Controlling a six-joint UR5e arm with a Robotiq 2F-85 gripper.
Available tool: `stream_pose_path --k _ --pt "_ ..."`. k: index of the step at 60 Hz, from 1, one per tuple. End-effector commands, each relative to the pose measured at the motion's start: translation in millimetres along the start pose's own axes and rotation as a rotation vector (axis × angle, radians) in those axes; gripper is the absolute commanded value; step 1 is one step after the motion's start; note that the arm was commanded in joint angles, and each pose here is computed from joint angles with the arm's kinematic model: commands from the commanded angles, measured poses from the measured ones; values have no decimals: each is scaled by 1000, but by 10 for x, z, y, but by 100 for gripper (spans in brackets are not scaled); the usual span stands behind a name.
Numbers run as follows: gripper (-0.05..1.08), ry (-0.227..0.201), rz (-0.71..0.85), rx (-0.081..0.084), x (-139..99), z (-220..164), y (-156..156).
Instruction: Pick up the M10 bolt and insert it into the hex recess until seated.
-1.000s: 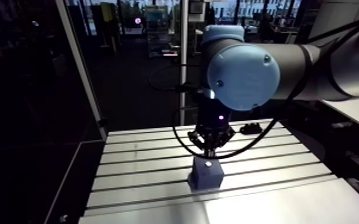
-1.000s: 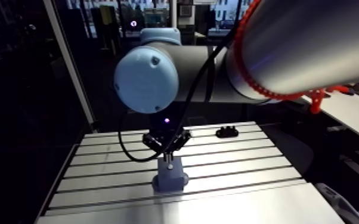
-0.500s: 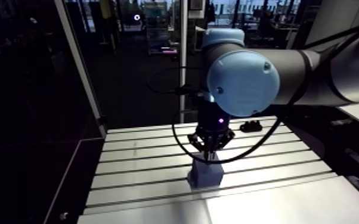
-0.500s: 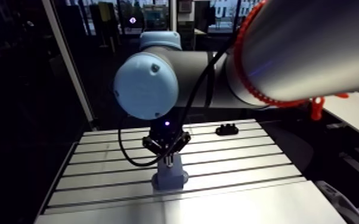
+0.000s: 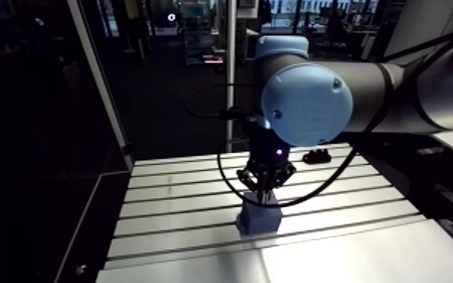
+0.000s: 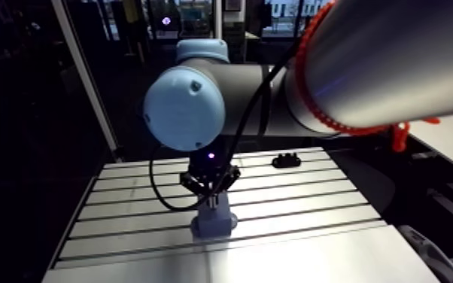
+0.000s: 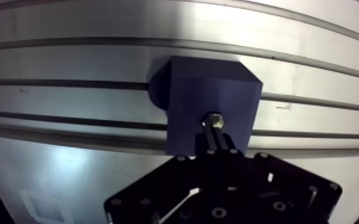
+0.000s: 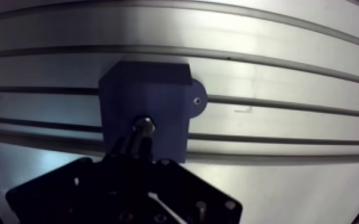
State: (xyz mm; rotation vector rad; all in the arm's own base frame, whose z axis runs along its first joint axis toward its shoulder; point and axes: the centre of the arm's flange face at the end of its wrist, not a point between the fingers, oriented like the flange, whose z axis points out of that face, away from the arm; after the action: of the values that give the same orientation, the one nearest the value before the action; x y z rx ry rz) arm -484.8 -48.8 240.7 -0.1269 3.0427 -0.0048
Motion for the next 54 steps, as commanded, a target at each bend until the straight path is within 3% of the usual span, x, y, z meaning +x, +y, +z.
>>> stream_pose_path --k 1,54 --pt "108 22 -4 -4 29 6 14" --pt "108 16 -4 -1 45 63 24"
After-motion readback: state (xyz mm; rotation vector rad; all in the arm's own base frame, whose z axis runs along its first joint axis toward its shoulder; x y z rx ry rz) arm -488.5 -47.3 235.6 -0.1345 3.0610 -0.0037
